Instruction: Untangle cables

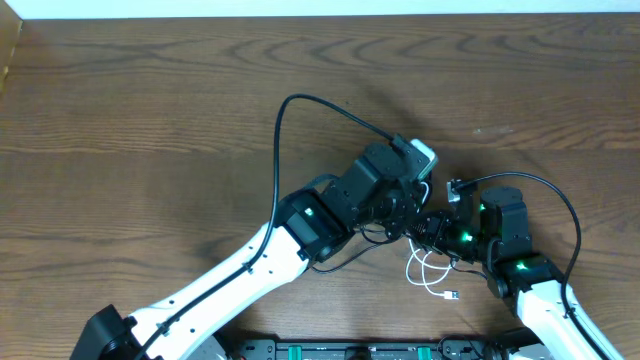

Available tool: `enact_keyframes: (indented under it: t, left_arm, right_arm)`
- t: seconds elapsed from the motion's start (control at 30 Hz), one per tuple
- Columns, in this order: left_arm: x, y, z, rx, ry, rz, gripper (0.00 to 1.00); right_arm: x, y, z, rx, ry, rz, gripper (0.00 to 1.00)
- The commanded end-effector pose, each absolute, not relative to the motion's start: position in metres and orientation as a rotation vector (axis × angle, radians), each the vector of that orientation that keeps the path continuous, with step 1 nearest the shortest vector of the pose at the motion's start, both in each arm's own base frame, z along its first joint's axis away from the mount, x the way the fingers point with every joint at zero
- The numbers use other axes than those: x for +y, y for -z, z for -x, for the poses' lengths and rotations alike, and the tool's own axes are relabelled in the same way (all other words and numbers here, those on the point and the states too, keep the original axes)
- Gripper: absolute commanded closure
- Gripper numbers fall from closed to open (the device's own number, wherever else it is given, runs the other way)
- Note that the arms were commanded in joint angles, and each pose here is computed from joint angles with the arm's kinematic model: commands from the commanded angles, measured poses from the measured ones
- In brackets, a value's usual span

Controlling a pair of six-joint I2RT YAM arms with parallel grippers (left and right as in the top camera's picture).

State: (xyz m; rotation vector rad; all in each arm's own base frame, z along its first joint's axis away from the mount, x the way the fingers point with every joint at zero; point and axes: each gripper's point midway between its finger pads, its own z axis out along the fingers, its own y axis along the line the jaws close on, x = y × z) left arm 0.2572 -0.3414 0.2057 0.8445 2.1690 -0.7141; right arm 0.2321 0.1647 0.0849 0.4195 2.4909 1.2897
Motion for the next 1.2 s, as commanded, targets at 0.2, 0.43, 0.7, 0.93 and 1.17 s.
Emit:
enact_keyframes:
  t: [0.2, 0.43, 0.7, 0.93, 1.17]
  left_arm:
    - [-0.292, -0.264, -0.295, 2.092, 0.676, -0.557, 0.92]
    - [-0.273, -0.257, -0.304, 2.144, 0.647, -0.488, 0.92]
    - [-0.272, -0.256, -0.304, 2.16, 0.654, -0.462, 0.92]
    - [-0.27, -0.25, -0.302, 2.185, 0.644, -0.466, 0.92]
    - [-0.269, -0.247, -0.3, 2.212, 0.656, -0.431, 0.92]
  right_arm:
    - [0.126, -0.043, -0.226, 2.611, -0.882, -0.445, 0.99]
    - [0.116, -0.044, -0.235, 2.577, -0.822, -0.433, 0.9]
    - [0.128, -0.063, -0.241, 2.507, -1.003, -0.327, 0.79]
    - [0.15, -0.093, -0.246, 2.375, -1.165, -0.098, 0.18]
    - [0.161, -0.139, -0.263, 2.183, -1.347, -0.074, 0.01]
